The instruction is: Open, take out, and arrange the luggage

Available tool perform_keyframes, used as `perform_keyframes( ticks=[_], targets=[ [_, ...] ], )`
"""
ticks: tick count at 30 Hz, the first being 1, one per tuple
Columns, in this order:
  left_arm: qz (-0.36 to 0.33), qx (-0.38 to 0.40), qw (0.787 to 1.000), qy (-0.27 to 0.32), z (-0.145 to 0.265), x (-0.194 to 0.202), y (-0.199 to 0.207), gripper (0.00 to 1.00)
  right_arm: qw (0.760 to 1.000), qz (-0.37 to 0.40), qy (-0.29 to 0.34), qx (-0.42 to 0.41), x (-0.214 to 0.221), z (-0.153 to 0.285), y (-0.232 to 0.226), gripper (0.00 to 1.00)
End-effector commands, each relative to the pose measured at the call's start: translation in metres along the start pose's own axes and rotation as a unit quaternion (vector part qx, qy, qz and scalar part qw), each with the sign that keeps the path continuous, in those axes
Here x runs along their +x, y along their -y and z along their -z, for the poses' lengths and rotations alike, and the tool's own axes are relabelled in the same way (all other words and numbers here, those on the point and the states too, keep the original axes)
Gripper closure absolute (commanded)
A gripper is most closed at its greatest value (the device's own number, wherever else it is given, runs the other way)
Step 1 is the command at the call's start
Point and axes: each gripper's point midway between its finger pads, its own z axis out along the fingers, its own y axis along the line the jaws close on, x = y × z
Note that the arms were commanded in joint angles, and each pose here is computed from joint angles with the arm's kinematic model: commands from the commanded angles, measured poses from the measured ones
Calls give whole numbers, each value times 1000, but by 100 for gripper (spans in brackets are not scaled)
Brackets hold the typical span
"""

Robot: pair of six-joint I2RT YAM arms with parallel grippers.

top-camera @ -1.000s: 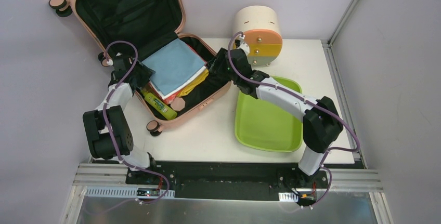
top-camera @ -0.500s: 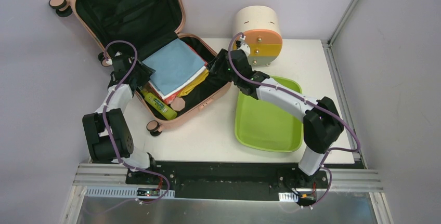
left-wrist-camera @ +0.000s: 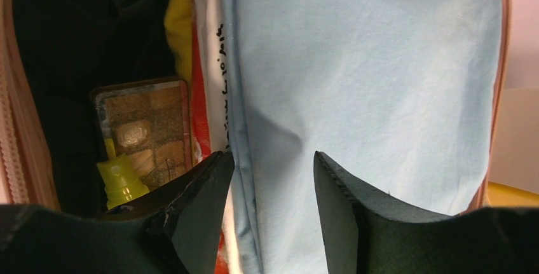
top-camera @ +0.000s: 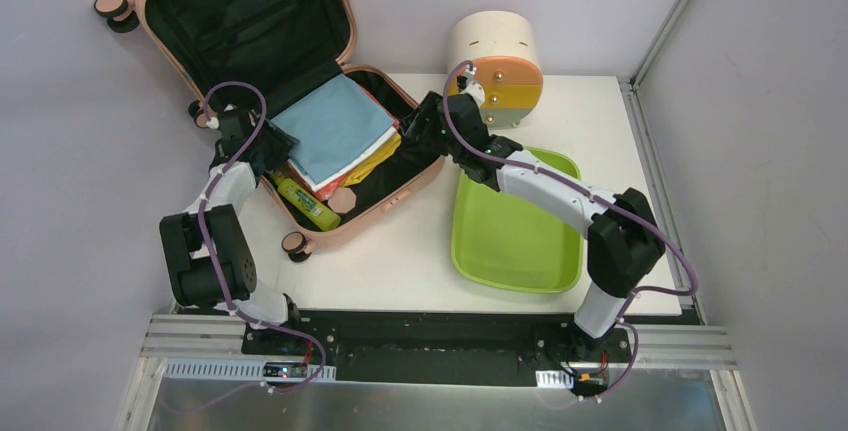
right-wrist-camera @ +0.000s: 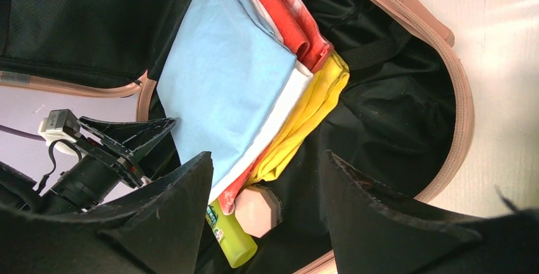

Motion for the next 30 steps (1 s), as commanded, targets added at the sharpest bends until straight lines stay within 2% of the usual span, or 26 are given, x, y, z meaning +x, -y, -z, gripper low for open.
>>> perform_keyframes(
  ticks=[1,12,22,30],
  targets=[
    [-13,-23,1000,10,0,-7,-11,47,999,-9,36,-24,-28,17,-18,34],
    [-15,1,1000,1,-5,-13,5,47,999,-9,32,-19,-25,15,-14,35],
    [-13,17,1000,0,-5,-17,15,56,999,-11,29,-15,-22,13,-11,35],
    [-10,15,1000,-1,-7,-15,13,56,1000,8,22,-16,-22,5,-13,33]
  ],
)
